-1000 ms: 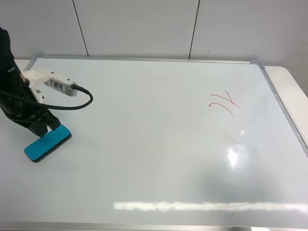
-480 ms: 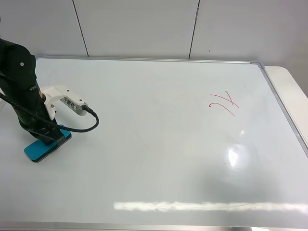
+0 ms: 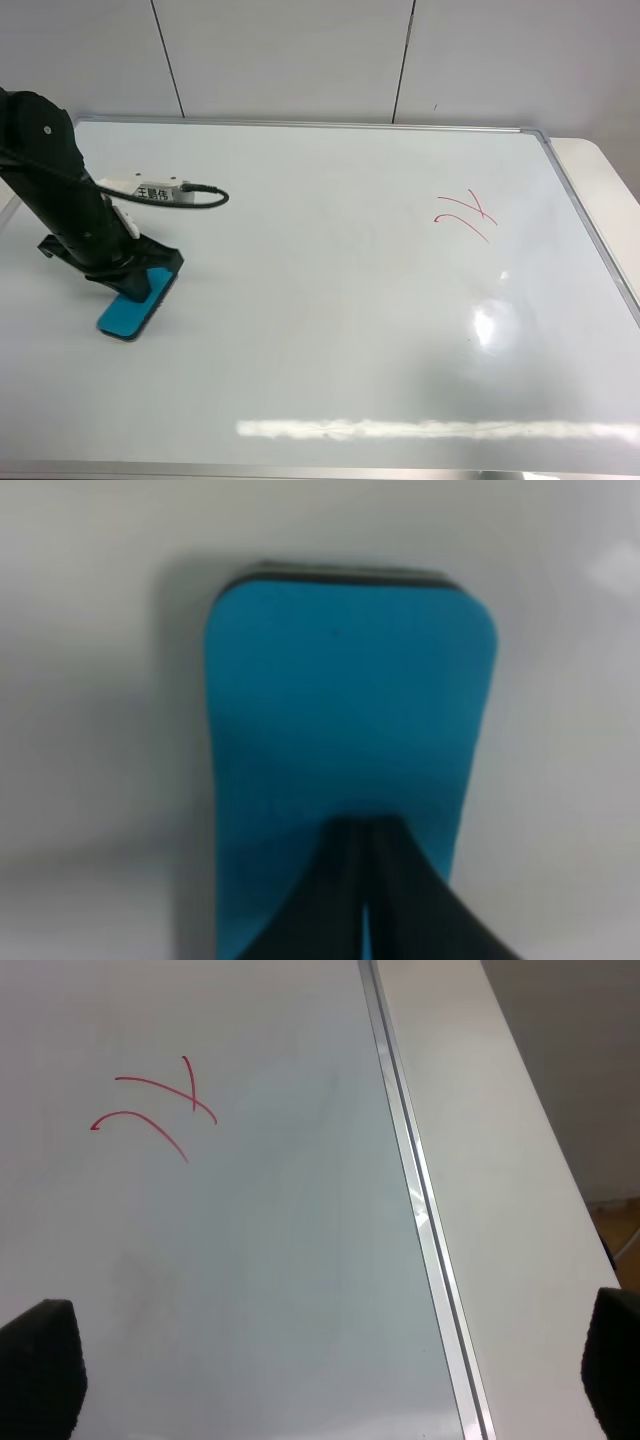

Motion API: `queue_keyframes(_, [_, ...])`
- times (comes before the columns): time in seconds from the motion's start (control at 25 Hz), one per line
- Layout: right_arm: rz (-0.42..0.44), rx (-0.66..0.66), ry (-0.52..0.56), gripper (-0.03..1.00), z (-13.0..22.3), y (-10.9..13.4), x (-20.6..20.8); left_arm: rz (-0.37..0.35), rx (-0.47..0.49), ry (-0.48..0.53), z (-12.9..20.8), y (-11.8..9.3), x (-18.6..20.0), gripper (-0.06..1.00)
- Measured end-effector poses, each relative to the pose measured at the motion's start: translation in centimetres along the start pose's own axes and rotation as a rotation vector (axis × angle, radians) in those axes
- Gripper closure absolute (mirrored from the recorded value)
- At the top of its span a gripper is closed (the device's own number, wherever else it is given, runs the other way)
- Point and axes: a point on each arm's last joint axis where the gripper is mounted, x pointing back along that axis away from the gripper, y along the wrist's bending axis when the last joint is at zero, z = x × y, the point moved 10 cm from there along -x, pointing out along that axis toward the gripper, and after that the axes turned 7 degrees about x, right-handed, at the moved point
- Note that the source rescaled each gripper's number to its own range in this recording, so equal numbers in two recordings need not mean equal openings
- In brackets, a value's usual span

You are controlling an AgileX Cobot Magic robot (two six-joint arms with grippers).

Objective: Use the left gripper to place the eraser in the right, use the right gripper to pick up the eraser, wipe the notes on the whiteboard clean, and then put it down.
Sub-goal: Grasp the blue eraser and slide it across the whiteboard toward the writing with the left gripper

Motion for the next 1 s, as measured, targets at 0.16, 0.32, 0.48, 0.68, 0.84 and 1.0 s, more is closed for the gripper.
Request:
queue_keyframes(0.16, [0.000,0.000,0.000,-0.03,0.0,0.0,0.0,0.090,0.193,-0.018,-0.1,-3.0,-0.4,0.94])
queue_keyframes(0.32, [0.000,0.000,0.000,-0.03,0.0,0.0,0.0,0.162,0.297,-0.052,-0.1,-6.3,-0.8,0.94])
queue_keyframes(0.48, [0.000,0.000,0.000,-0.03,0.0,0.0,0.0,0.212,0.335,-0.090,0.0,-9.0,-1.5,0.94])
queue_keyframes(0.68, [0.000,0.000,0.000,-0.03,0.0,0.0,0.0,0.269,0.374,-0.027,0.7,-13.6,-3.2,0.94])
queue_keyframes(0.84, [0.000,0.000,0.000,-0.03,0.0,0.0,0.0,0.316,0.325,0.026,1.2,-18.4,-4.2,0.94])
queue_keyframes(1.0, [0.000,0.000,0.000,-0.03,0.0,0.0,0.0,0.379,0.324,0.051,1.4,-23.3,-5.3,0.94])
